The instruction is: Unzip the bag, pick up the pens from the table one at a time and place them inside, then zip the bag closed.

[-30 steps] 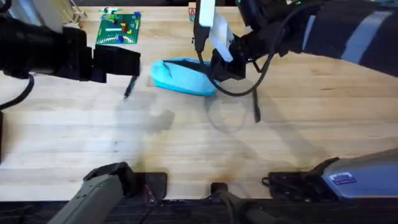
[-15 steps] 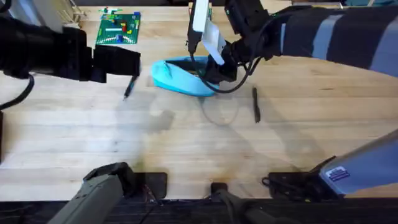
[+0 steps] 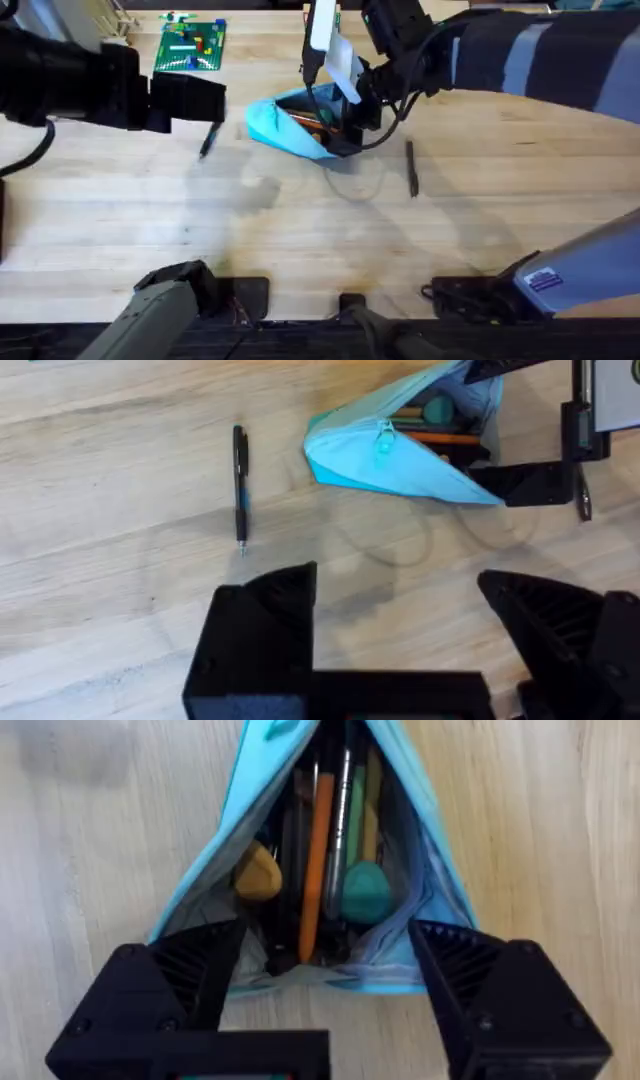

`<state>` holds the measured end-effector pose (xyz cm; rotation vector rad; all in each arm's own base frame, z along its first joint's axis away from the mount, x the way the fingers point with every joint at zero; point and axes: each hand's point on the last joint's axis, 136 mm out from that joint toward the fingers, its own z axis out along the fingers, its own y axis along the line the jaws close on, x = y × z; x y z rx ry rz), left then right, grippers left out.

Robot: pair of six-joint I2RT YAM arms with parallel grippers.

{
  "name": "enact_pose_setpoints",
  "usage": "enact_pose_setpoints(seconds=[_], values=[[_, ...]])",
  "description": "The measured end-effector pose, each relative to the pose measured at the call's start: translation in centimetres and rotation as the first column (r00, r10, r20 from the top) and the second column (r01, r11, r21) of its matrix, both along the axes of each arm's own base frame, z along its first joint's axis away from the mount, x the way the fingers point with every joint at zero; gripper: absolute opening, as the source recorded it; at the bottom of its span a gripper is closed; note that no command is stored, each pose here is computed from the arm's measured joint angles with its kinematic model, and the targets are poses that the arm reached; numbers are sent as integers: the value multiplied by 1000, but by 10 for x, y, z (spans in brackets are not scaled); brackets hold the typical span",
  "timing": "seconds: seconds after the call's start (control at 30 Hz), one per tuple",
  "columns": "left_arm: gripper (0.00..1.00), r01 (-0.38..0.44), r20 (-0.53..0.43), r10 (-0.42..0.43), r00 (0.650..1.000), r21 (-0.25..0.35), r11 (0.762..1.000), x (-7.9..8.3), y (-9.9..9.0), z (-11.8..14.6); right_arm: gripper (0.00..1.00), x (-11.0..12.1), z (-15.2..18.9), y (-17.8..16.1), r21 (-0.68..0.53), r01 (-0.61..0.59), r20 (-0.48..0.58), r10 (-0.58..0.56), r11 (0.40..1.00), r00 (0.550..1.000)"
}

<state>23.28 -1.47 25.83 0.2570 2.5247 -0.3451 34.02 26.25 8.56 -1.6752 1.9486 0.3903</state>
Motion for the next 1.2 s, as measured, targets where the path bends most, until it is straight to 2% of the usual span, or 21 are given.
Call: enact_pose_setpoints(seconds=[0.23, 0.43, 0.6, 0.97, 1.07, 1.2], values=[[996, 0, 0, 0, 1000, 0, 1000, 0, 0, 0, 997, 0, 10, 0, 11, 9, 11, -9, 1000, 1000], [996, 0, 0, 0, 1000, 0, 1000, 0, 0, 0, 997, -1, 64, -1, 95, 51, 91, -60, 994, 994], [995, 0, 0, 0, 1000, 0, 1000, 0, 0, 0, 997, -8, 105, -4, 174, 109, 114, -130, 979, 985], [995, 0, 0, 0, 1000, 0, 1000, 0, 0, 0, 996, -42, 141, -24, 229, 270, -19, -273, 935, 962], [995, 0, 0, 0, 1000, 0, 1000, 0, 0, 0, 997, -45, 148, -33, 235, 349, -47, -348, 907, 936], [995, 0, 1, 0, 1000, 1, 1000, 0, 0, 0, 997, -50, 153, -52, 209, 482, -83, -475, 851, 876]])
